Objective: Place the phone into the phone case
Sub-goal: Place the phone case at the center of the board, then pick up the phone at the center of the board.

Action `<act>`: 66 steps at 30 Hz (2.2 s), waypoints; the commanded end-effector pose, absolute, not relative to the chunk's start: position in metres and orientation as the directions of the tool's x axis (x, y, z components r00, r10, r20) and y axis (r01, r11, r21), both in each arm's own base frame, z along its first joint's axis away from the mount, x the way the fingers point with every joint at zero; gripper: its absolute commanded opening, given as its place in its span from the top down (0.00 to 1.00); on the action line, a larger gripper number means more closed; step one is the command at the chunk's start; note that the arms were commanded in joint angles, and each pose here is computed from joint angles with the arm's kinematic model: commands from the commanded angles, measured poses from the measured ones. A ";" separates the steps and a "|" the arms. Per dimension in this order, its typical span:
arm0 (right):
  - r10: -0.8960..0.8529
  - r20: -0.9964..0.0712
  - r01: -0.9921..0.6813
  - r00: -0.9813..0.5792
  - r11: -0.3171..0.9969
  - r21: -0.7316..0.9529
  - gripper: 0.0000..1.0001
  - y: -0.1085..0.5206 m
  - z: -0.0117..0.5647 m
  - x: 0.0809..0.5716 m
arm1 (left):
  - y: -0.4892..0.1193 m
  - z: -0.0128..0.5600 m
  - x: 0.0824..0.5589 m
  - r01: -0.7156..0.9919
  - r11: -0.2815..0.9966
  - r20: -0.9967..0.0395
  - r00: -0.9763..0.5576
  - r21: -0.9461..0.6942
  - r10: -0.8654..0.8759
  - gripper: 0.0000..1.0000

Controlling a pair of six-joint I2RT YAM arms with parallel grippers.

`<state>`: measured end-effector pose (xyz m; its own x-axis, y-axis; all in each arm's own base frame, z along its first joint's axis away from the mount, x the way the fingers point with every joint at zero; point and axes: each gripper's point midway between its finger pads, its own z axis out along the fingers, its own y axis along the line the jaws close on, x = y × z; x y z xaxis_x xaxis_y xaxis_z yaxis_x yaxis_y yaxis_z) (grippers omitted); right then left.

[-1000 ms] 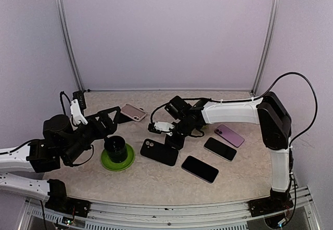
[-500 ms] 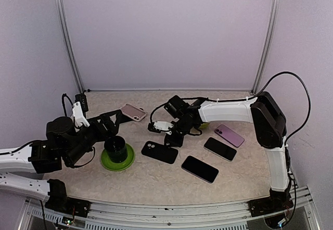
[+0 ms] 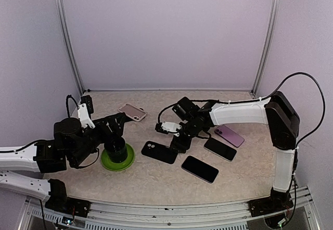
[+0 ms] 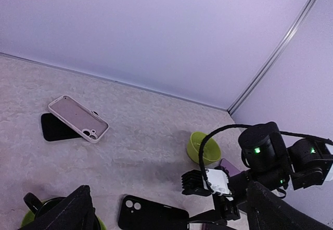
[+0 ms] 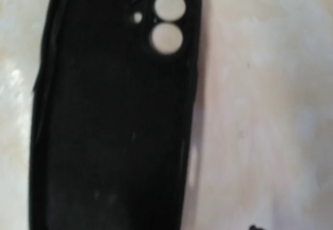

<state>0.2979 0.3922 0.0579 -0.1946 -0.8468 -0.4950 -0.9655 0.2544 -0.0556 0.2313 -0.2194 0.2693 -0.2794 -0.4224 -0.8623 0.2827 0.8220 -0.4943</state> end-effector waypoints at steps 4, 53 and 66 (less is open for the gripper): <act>-0.751 -0.591 -0.918 -0.295 0.395 -0.044 0.22 0.368 0.091 0.287 | -0.226 0.263 0.236 0.267 0.844 -0.877 -0.273 -0.465 -0.397 0.01; -0.704 -0.504 -0.837 -0.501 0.543 0.075 0.02 0.313 0.012 0.211 | -0.283 0.207 0.252 0.313 0.833 -0.856 -0.409 -0.456 -0.315 0.01; -0.746 -0.434 -0.839 -0.506 0.541 0.048 0.16 0.308 -0.001 0.205 | -0.277 0.200 0.256 0.275 0.859 -0.861 -0.410 -0.433 -0.302 0.01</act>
